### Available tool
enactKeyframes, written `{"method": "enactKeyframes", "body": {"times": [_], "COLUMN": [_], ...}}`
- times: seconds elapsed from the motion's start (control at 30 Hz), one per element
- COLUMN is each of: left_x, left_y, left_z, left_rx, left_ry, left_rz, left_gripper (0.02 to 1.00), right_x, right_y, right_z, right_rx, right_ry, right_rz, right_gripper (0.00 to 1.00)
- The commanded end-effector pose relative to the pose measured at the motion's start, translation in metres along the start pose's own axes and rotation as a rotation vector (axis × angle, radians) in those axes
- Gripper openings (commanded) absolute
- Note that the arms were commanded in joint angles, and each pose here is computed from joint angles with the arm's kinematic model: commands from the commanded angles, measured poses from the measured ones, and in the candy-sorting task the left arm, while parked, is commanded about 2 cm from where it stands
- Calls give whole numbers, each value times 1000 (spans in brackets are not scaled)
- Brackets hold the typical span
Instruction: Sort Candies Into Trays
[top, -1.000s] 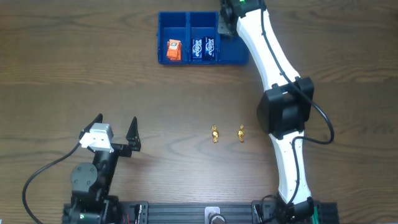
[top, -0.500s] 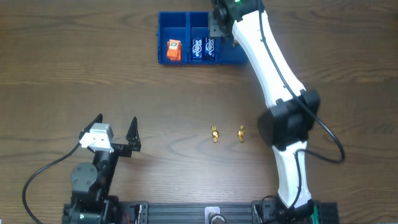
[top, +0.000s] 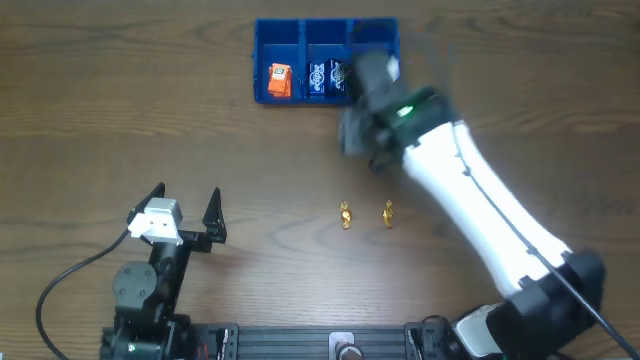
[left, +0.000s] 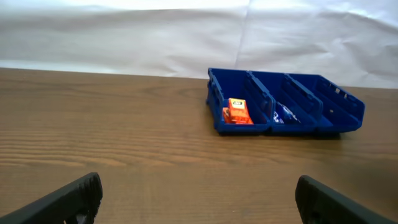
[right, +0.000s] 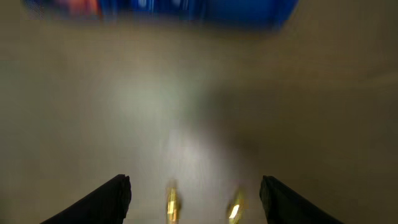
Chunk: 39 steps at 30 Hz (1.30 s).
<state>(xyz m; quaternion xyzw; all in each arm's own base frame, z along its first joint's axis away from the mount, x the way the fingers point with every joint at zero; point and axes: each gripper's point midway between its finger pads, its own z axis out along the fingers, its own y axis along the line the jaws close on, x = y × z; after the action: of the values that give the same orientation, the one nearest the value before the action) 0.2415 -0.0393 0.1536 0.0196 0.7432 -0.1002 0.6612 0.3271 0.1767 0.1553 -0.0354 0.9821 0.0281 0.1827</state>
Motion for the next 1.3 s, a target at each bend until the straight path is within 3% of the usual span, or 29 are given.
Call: {"method": "enactKeyframes", "body": {"times": [0.03, 0.37, 0.83, 0.9, 1.1, 1.3], "left_x": [16, 16, 16, 16, 16, 16], "left_y": [0, 0, 0, 0, 0, 0], "left_z": [1, 1, 1, 1, 1, 1], "left_rx": [6, 6, 6, 6, 6, 6], "left_ry": [48, 48, 48, 48, 48, 48], "left_rz": [1, 1, 1, 1, 1, 1], "left_gripper": [998, 998, 998, 998, 996, 998], "right_x": [70, 123, 138, 139, 141, 144], "right_y": [20, 20, 19, 19, 17, 15], "right_z": [41, 99, 131, 131, 130, 129], "right_rx": [-13, 91, 117, 120, 129, 140], "right_ry": [177, 360, 416, 417, 427, 440], "right_rz": [65, 50, 57, 65, 69, 70], "right_gripper": [700, 698, 660, 619, 321, 299]}}
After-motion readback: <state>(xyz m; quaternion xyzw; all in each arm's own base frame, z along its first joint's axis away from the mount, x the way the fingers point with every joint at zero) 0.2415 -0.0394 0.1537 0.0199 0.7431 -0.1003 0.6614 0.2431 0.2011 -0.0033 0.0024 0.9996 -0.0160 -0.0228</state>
